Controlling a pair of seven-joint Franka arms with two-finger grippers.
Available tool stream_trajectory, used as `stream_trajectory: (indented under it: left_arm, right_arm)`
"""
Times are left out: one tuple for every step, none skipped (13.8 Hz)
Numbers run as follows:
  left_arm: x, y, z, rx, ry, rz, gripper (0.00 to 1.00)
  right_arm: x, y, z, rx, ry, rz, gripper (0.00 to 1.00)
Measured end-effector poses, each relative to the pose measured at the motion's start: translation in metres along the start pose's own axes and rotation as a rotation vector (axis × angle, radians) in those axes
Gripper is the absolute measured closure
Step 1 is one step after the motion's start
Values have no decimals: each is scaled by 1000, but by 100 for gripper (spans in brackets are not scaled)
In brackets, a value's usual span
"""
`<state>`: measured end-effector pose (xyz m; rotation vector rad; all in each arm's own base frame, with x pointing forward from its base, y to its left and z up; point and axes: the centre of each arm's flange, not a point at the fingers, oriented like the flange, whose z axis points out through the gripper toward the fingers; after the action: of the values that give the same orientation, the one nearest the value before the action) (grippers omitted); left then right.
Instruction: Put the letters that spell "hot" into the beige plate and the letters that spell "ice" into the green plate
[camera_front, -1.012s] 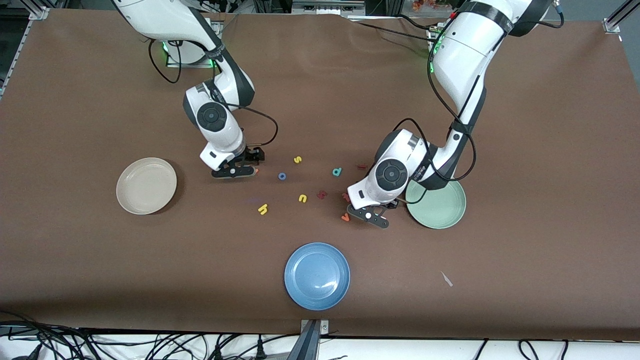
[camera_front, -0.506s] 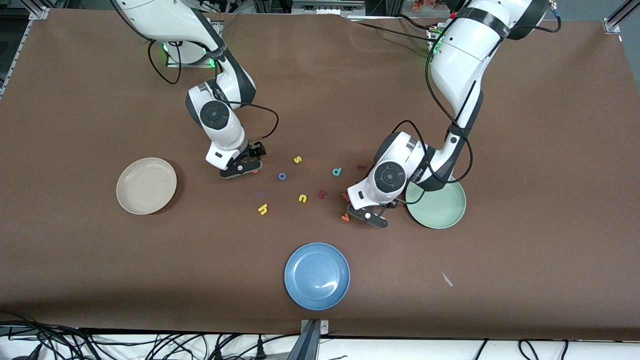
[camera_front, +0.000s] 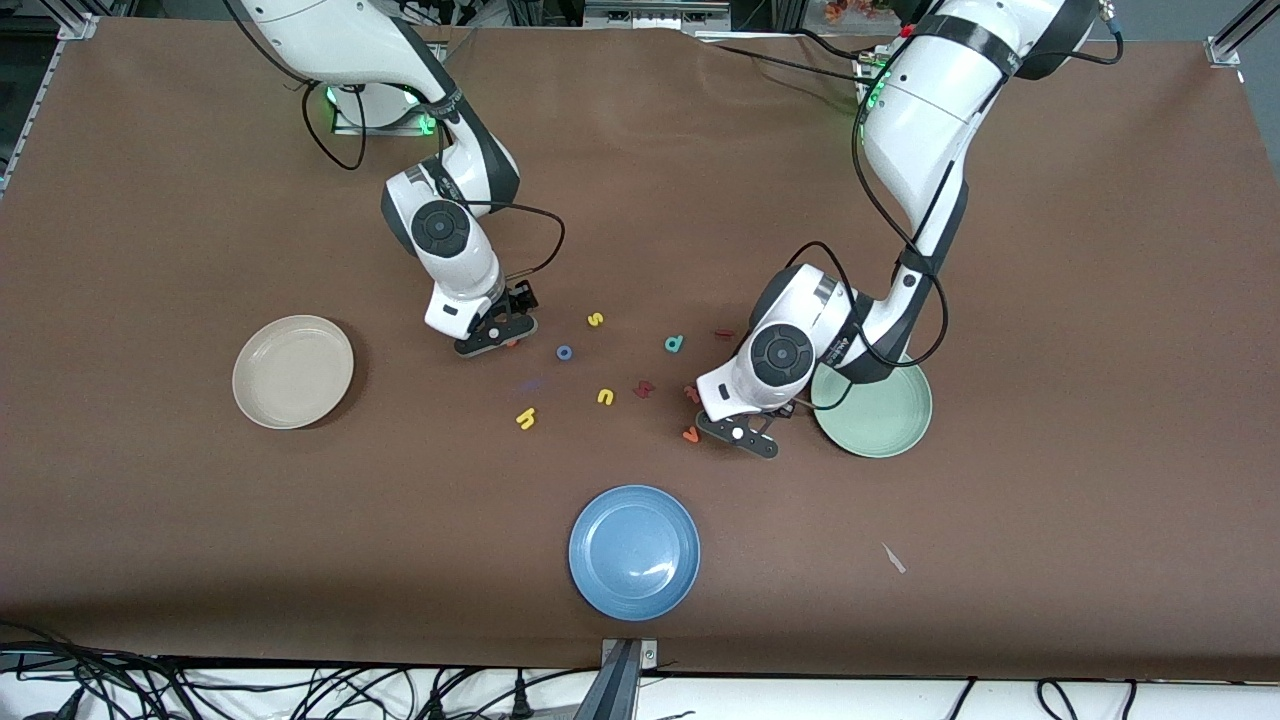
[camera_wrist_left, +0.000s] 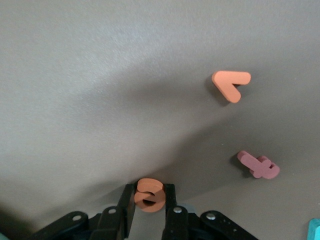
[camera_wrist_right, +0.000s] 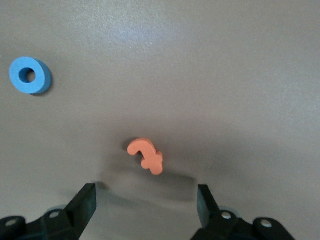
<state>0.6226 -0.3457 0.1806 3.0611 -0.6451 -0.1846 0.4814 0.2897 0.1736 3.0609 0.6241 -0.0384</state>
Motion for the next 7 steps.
stream_trajectory:
  left_arm:
    - [0,-5,-10,2,-6,9,75]
    - [1,-14,-22,5,-14,26,75]
    - [0,-28,-35,7,-23,49,75]
    - [-2,-49,-47,7,-33,77,75]
    - [-4,-73,-55,2,-40,109,75]
    - [-6,-98,-58,-3,-47,136,75]
    - [-10,-120,-58,-11,-61,161,75]
  right_arm:
    - [3,-1,0,1,4,-8,11]
    - [6,-1,1,1,7,-14,17]
    - [9,-1,2,2,9,-18,19]
    - [12,-2,2,3,13,-20,20]
    - [15,-2,3,3,15,-21,22]
    - [16,-2,3,3,16,-21,23]
    - [16,-2,3,3,16,-21,23]
